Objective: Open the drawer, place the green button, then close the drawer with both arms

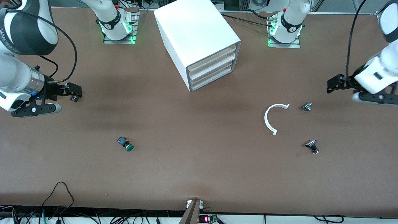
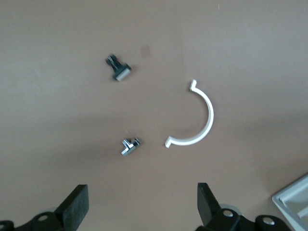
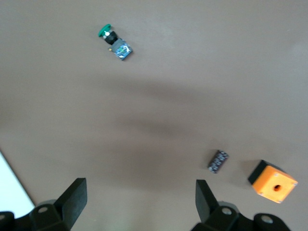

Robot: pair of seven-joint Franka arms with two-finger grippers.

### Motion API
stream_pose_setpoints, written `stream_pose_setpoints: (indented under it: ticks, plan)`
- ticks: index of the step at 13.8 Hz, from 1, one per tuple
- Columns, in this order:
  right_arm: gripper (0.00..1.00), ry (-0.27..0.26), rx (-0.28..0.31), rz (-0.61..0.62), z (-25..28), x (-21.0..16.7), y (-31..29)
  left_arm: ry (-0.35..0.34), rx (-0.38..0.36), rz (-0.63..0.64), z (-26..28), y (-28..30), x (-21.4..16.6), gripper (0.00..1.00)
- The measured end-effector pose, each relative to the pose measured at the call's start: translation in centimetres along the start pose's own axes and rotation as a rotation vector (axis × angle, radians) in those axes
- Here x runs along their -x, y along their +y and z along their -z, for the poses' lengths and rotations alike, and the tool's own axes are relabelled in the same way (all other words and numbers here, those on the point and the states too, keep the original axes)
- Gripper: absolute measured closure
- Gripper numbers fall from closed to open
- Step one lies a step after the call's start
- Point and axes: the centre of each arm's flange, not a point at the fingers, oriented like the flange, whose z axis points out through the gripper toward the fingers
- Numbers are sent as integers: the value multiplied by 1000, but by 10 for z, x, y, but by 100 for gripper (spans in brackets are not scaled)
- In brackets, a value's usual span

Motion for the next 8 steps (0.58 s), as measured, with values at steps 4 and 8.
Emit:
stream_pose_setpoints:
  ticks: [4,8]
  plan:
    - [0,15,-9,15,-4,-4,14,-90,39,-12,-46,10,-8,0]
    - [0,38,-7,26,-10,-12,20,-232,193,4,-121,33,-7,0]
